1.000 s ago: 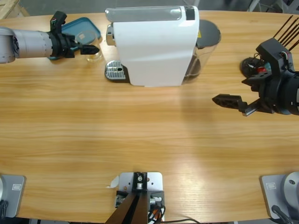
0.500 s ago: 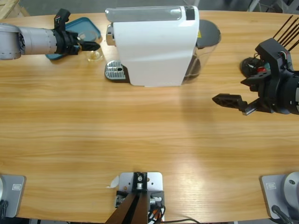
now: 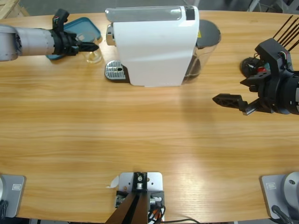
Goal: Pour coffee
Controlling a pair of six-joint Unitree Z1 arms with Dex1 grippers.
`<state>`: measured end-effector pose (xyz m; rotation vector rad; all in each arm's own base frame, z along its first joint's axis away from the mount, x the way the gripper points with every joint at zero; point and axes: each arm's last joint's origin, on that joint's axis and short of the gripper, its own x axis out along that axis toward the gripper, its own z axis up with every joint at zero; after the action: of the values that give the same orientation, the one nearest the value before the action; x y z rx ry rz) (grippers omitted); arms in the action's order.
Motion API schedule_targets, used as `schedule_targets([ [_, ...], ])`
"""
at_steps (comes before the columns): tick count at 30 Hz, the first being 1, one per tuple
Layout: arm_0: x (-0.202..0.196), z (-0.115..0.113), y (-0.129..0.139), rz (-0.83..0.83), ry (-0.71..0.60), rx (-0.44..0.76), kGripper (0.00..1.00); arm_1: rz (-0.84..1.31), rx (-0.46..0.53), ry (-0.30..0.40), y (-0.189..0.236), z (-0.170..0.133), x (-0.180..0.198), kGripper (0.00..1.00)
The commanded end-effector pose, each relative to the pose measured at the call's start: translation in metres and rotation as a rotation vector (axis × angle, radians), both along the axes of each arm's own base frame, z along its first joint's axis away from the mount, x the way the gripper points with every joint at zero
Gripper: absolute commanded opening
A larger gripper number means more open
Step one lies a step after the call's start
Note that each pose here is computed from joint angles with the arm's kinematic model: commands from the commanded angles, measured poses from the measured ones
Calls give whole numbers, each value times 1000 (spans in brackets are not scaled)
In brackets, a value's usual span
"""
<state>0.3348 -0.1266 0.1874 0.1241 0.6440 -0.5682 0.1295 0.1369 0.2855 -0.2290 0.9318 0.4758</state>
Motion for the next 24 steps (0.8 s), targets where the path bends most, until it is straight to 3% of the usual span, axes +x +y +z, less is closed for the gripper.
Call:
schedule_targets([
  [1,-53,41,12,-60,-75,-17,181,7,-28,37,0,-13,2,895],
  [5,-68,52,6,-106,-80,-30,181,9,-27,38,0,-13,2,895],
  [13,-73,24,-31,-240,14,-46,181,12,-17,30,-3,-11,0,895],
  [24,-66,-3,-55,-307,80,-31,181,14,-10,30,-4,-10,-2,895],
])
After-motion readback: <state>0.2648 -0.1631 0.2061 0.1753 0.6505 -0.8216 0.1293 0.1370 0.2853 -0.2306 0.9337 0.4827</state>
